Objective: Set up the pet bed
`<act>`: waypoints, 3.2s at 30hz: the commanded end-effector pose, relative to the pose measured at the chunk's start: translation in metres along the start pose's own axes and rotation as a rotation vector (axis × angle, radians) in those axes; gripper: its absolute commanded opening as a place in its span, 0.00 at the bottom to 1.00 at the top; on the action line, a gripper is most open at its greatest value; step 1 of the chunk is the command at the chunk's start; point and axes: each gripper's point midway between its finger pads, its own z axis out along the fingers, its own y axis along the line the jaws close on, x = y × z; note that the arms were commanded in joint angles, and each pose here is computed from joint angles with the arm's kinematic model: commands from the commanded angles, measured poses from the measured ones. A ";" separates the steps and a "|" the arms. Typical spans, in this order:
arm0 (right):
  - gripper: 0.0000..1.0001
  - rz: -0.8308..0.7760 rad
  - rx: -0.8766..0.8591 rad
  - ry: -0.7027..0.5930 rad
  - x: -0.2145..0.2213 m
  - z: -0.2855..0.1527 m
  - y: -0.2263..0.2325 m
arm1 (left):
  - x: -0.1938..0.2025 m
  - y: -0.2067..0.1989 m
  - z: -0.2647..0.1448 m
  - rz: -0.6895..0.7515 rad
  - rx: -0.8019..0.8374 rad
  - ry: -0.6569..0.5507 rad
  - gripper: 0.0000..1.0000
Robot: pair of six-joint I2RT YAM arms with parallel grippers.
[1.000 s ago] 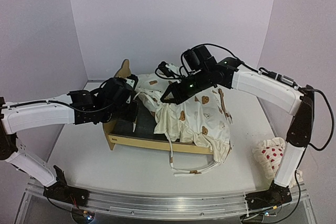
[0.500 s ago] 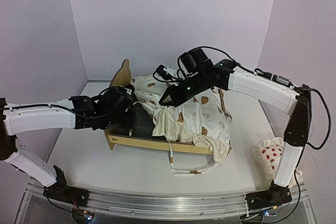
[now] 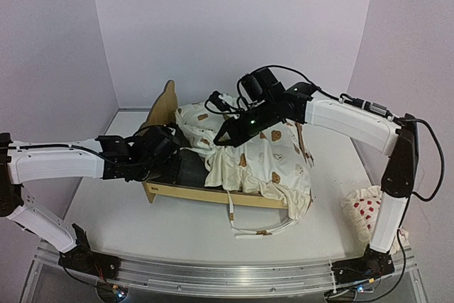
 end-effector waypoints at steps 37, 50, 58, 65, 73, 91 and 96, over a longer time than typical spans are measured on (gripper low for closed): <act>0.00 -0.025 0.485 0.033 -0.004 0.059 -0.072 | 0.024 -0.008 -0.030 -0.088 0.125 0.144 0.65; 0.00 -0.037 0.596 0.077 0.005 0.066 -0.094 | 0.069 -0.015 -0.048 -0.073 0.179 0.264 0.59; 0.00 -0.018 0.557 0.090 0.009 0.069 -0.089 | 0.094 -0.007 -0.031 -0.153 0.183 0.221 0.56; 0.00 0.011 0.506 0.098 0.014 0.070 -0.080 | 0.109 -0.002 -0.013 -0.249 0.191 0.028 0.58; 0.00 0.025 0.483 0.107 0.019 0.069 -0.076 | 0.123 0.001 0.001 -0.217 0.098 -0.187 0.51; 0.00 0.041 0.458 0.131 0.029 0.071 -0.073 | 0.140 0.000 0.050 -0.144 -0.040 -0.258 0.46; 0.00 0.040 0.458 0.136 0.032 0.072 -0.074 | 0.135 0.004 0.059 -0.158 -0.033 -0.270 0.44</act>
